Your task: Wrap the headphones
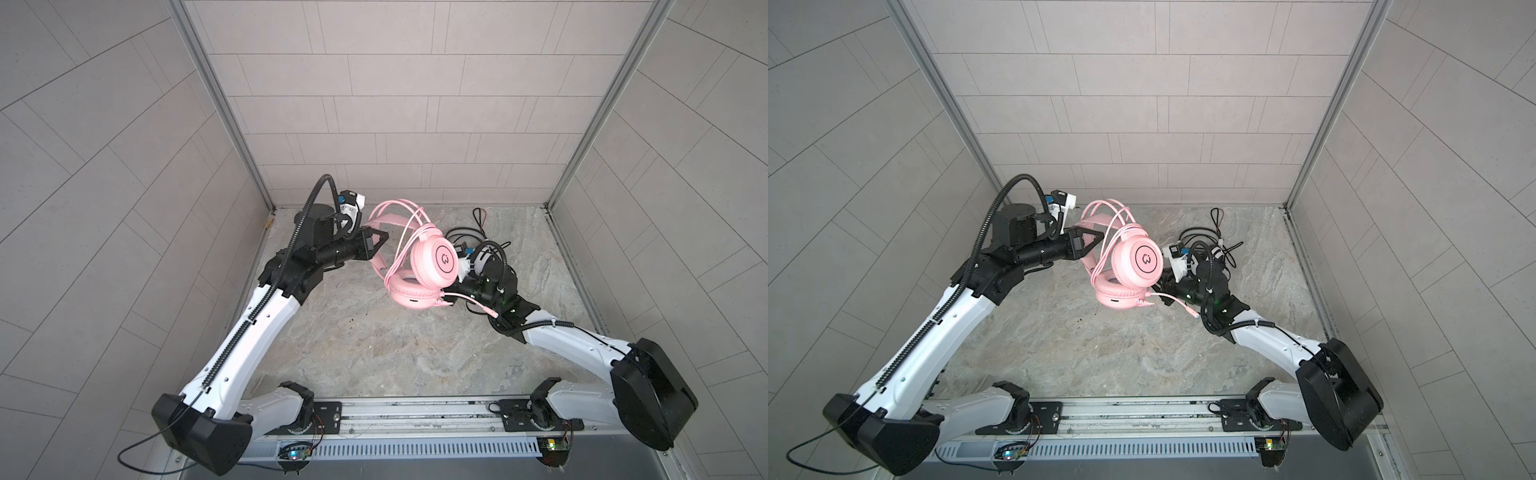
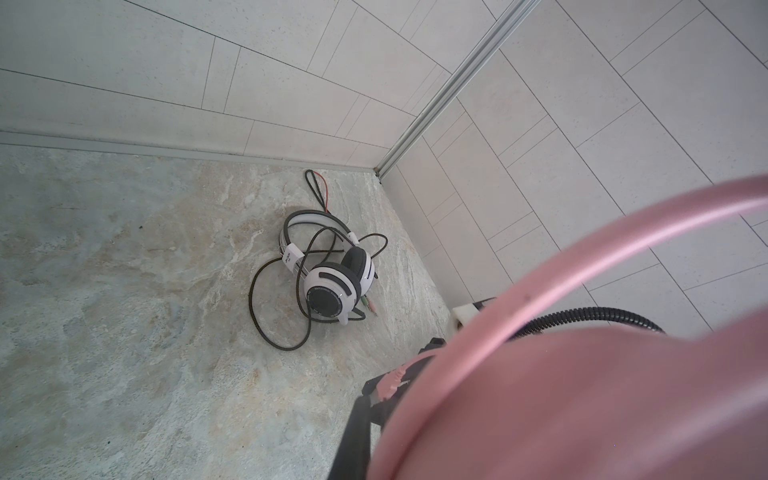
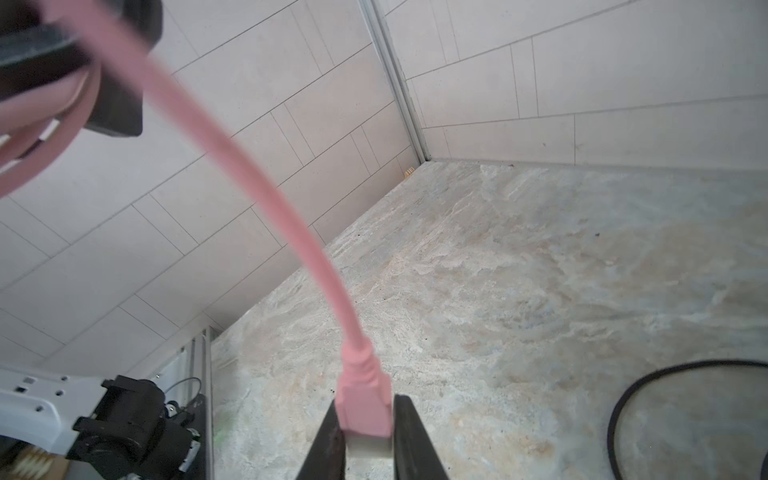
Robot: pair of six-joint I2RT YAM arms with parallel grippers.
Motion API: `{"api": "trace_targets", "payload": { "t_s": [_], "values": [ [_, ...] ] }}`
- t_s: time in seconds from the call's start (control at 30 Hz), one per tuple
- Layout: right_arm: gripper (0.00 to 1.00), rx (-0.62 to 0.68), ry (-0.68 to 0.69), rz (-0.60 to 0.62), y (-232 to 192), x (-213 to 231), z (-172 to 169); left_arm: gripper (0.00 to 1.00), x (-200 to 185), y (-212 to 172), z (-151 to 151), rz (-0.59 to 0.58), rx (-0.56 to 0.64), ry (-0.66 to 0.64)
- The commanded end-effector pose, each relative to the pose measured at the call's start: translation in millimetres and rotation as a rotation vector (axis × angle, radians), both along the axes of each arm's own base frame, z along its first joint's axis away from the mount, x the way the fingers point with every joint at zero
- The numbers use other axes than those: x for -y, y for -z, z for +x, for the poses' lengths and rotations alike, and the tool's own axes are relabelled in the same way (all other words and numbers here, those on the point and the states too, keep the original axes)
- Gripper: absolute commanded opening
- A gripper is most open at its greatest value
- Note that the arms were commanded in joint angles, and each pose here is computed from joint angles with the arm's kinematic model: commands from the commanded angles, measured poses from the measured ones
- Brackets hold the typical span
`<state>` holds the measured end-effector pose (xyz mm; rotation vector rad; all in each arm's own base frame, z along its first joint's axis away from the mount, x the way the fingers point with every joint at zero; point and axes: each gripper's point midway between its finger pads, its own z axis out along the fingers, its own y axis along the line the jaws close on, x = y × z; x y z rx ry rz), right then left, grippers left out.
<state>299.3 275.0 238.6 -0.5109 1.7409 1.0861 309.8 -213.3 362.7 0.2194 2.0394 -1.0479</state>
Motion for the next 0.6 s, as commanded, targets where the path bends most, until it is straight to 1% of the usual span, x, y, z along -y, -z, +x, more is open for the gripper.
{"api": "trace_targets", "payload": {
  "t_s": [0.0, 0.13, 0.23, 0.37, 0.43, 0.5, 0.57],
  "values": [
    [0.11, 0.086, -0.010, 0.073, -36, -7, 0, 0.00, 4, -25, 1, -0.079, 0.053, 0.014],
    [0.08, 0.065, 0.014, 0.062, -29, -4, -1, 0.00, 2, -22, 6, -0.084, 0.060, -0.015],
    [0.07, 0.042, 0.030, 0.053, -23, -4, -4, 0.00, -4, -18, 15, -0.102, 0.051, -0.081],
    [0.06, 0.006, 0.012, -0.001, -10, -12, -14, 0.00, -29, -9, 38, -0.141, -0.042, -0.315],
    [0.06, 0.000, 0.015, -0.022, -6, -12, -19, 0.00, -34, -7, 45, -0.159, -0.057, -0.368],
    [0.06, 0.004, 0.036, -0.015, -10, -9, -23, 0.00, -41, -1, 51, -0.179, -0.086, -0.437],
    [0.06, -0.016, 0.064, -0.018, 0, -6, -26, 0.00, -49, 4, 55, -0.207, -0.103, -0.502]
  ]
}}
